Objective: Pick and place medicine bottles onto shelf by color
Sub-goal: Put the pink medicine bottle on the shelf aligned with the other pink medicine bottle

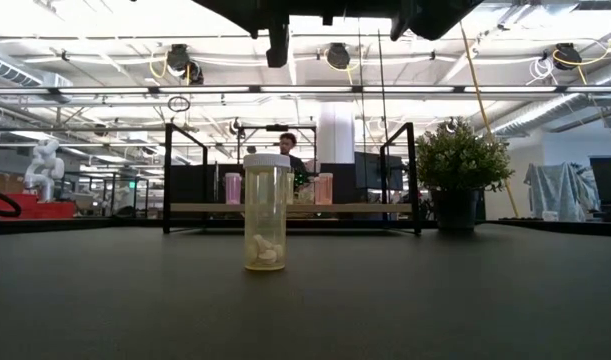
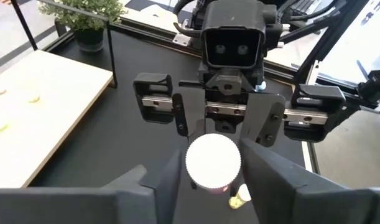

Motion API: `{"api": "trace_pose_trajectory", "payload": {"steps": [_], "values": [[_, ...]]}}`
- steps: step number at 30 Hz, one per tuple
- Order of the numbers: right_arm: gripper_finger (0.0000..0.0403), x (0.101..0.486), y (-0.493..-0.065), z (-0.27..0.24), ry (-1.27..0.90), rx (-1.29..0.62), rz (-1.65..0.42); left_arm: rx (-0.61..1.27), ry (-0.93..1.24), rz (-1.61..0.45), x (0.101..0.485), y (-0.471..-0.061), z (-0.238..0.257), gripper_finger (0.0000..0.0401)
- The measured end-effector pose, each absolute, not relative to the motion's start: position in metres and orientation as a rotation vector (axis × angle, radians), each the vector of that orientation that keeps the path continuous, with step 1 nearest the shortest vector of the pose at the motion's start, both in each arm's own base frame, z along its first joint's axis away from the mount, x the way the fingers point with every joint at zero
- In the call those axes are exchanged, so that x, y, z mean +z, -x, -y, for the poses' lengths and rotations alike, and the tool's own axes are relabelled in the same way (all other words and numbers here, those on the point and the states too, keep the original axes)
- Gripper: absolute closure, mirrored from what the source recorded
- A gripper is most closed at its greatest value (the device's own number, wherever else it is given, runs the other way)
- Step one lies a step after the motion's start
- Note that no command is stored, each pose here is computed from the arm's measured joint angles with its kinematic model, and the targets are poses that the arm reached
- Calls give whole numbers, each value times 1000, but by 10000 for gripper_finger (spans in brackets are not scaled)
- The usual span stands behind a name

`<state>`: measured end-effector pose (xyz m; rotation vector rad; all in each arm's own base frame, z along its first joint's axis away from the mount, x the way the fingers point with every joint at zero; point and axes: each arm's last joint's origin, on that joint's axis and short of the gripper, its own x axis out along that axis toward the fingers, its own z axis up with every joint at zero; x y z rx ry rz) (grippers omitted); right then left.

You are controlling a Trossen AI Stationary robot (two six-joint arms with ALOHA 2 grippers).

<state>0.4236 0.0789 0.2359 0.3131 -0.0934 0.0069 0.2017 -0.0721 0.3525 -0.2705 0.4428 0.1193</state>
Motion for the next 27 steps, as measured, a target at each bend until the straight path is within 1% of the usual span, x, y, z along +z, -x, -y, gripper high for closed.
{"api": "trace_pose_trajectory", "payload": {"steps": [3, 6, 10, 14, 17, 19, 22, 24, 27], "values": [[301, 236, -424, -79, -313, 8, 93, 119, 273, -443, 352, -202, 72, 269], [301, 236, -424, -79, -313, 8, 92, 115, 277, -448, 352, -202, 72, 285], [297, 236, -424, -79, -319, 7, 92, 113, 277, -450, 352, -201, 72, 281], [273, 234, -424, -77, -323, -4, 65, 113, 264, -453, 352, -201, 72, 265], [241, 230, -421, -70, -334, -43, -63, 137, 256, -458, 351, -202, 69, 266], [217, 226, -416, -64, -331, -82, -192, 157, 255, -464, 350, -202, 66, 273], [187, 224, -403, -56, -320, -187, -372, 192, 223, -489, 348, -203, 59, 282], [174, 228, -390, -51, -322, -253, -480, 243, 184, -496, 346, -204, 52, 283], [167, 239, -371, -43, -330, -291, -591, 346, 102, -500, 344, -209, 37, 275]]}}
